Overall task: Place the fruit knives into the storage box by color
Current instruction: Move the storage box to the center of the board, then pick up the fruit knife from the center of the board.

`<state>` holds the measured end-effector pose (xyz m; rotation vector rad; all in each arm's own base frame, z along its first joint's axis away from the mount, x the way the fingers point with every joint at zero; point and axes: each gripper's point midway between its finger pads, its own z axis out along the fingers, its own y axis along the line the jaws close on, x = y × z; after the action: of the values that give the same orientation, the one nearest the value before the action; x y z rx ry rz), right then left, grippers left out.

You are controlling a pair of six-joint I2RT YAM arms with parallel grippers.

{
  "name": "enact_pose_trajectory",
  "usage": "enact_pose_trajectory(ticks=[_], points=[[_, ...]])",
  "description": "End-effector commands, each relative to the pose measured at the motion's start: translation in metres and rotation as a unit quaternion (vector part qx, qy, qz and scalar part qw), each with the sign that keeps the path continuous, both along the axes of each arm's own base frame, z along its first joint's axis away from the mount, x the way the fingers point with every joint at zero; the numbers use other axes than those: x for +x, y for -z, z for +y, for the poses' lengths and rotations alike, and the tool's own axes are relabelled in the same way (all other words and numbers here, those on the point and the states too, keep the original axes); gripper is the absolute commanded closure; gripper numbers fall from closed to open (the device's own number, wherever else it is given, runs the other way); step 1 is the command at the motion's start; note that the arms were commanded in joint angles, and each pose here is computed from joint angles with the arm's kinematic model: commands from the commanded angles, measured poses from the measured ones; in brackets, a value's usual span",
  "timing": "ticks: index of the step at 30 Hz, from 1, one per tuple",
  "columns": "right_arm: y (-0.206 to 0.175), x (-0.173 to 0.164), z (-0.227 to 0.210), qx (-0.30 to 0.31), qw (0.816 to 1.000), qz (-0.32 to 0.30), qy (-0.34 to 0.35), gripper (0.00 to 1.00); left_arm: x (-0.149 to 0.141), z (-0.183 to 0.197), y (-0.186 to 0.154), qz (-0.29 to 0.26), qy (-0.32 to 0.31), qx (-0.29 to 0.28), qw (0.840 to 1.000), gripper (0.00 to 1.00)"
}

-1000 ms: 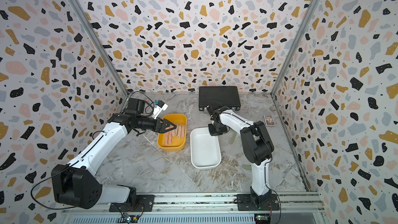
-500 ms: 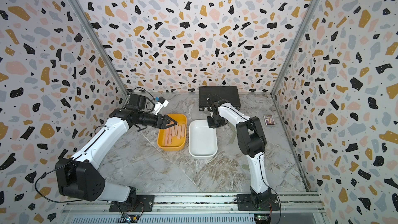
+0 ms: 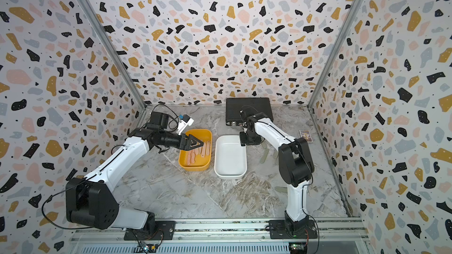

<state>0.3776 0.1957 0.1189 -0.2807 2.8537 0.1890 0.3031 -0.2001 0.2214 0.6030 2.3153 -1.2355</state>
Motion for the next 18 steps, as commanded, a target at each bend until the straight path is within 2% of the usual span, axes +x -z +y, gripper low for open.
enact_pose_trajectory(ticks=[1,5,11,18], points=[[-0.028,-0.009,-0.021,-0.014,0.999,-0.035,0.008,0.39,-0.003,-0.004,-0.012,-0.024,0.011,-0.019,0.999,0.14],[-0.021,-0.019,-0.045,-0.023,0.998,-0.040,0.033,0.37,-0.003,-0.004,-0.013,-0.026,0.011,-0.021,0.999,0.14],[0.011,-0.026,-0.078,-0.023,0.996,-0.011,0.084,0.37,-0.003,-0.006,-0.010,-0.020,0.015,-0.027,0.999,0.14],[0.044,-0.035,-0.092,-0.038,0.994,0.019,0.104,0.37,-0.002,-0.006,-0.008,-0.019,0.016,-0.026,0.999,0.14]])
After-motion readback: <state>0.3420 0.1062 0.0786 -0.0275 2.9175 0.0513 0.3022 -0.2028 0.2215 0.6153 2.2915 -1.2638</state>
